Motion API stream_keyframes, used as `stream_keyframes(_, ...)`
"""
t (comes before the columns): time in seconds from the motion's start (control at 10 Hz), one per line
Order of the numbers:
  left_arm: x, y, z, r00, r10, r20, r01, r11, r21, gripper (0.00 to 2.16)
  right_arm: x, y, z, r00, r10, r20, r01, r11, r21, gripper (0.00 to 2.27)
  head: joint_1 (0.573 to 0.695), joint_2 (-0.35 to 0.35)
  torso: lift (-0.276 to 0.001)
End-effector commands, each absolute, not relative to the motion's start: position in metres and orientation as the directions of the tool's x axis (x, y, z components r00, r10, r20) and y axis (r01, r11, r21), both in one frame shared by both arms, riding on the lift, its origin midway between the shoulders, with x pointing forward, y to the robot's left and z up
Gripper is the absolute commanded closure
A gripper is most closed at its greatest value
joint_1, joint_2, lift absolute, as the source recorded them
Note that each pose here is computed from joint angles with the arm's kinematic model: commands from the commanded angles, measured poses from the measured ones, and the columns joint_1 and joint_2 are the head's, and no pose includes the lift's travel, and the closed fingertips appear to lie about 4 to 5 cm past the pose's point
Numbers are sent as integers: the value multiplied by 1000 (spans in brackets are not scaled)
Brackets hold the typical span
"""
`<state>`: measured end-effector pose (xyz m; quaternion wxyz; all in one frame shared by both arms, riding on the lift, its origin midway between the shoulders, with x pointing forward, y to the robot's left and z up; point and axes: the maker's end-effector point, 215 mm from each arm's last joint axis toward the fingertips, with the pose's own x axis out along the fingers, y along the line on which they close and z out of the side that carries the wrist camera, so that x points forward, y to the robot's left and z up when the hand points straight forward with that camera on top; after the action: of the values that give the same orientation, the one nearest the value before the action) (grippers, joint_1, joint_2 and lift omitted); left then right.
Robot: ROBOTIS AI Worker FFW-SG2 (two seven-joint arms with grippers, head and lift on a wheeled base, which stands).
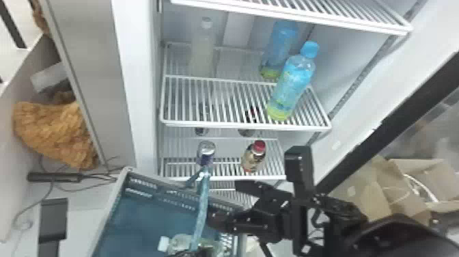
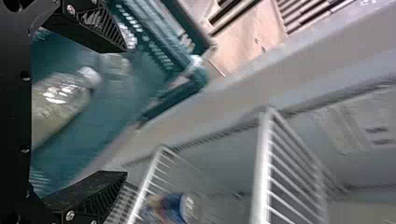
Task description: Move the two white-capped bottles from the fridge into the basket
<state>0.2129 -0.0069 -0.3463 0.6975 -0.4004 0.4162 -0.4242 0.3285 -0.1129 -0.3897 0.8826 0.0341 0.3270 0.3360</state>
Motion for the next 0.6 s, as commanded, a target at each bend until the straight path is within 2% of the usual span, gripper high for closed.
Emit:
stream_keyframes(0.0, 214, -6, -346, 297, -924, -240, 258, 319, -912, 1194, 341, -125, -348, 677, 569, -466, -561, 810, 173, 110, 695, -259, 0)
stream_keyframes(0.1, 213, -7, -346, 294, -925, -240, 258, 319, -912, 1194, 350, -136, -320, 753, 530, -390, -531, 840, 115, 105, 695, -274, 0)
stream_keyframes(0.3, 213, -7, -346, 294, -925, -240, 258, 319, -912, 1194, 364, -157, -284, 844, 464, -269, -471, 881, 41, 104, 695, -310, 0)
stream_keyframes(0.5, 212, -8, -348, 290, -925, -245, 255, 321, -912, 1194, 390, -158, -274, 873, 453, -179, -459, 888, 6, 78, 695, -330, 0)
